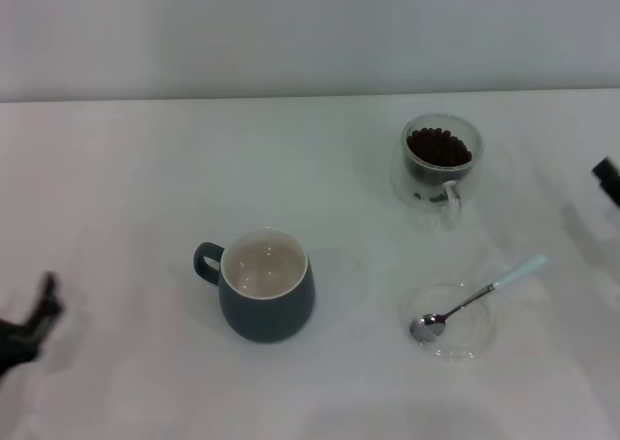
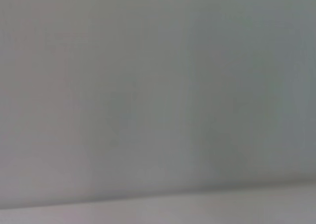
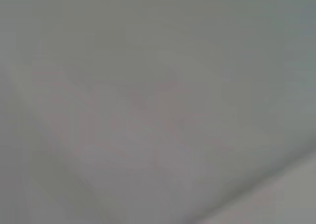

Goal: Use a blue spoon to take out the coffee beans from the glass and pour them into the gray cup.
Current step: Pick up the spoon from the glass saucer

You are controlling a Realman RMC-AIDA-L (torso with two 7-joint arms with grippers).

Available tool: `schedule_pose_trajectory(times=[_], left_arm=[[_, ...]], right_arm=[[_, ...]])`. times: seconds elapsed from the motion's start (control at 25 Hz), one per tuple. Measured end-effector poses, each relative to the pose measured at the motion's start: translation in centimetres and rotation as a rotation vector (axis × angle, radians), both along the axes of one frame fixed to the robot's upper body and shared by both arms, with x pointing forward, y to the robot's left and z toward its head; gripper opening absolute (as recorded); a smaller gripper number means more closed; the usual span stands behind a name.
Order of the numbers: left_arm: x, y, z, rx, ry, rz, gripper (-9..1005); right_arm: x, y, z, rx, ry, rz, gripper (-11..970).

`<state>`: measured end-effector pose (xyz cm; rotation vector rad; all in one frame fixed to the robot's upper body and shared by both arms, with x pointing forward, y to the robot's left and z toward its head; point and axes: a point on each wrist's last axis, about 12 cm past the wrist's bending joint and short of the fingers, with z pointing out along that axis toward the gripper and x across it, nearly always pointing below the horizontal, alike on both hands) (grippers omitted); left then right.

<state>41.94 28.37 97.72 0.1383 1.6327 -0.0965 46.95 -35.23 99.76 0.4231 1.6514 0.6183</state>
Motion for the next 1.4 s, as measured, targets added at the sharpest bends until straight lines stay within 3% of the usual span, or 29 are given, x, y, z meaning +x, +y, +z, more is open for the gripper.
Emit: schedule_pose_trajectory(times=[0.08, 0.24, 0.36, 0.8, 1.4], left_arm=[[-0.5, 1.2, 0.3, -0.048, -0.027, 0.080, 864], [-0.6, 3.1, 0.7, -0.106, -0.054, 0.136, 887], [-0.2, 3.9, 0.8, -0.106, -0.057, 0.133, 893], [1.3, 3.9, 1.2, -0.081, -0.061, 0.113, 893], [1.5, 3.9, 1.2, -0.080, -0.064, 0.111, 893]], right_arm=[[-0.5, 0.1, -0.5, 0.083, 0.054, 0.024, 842], [-1.6, 1.2, -1.1, 0.217, 0.131, 0.111, 841], [-1.8, 1.6, -1.4, 0.233, 0.157, 0.130, 840], [-2.0, 3.3, -2.0, 0.237, 0.214, 0.213, 836], [-2.1, 3.9, -2.2, 0.292, 0.258, 0.246, 784]])
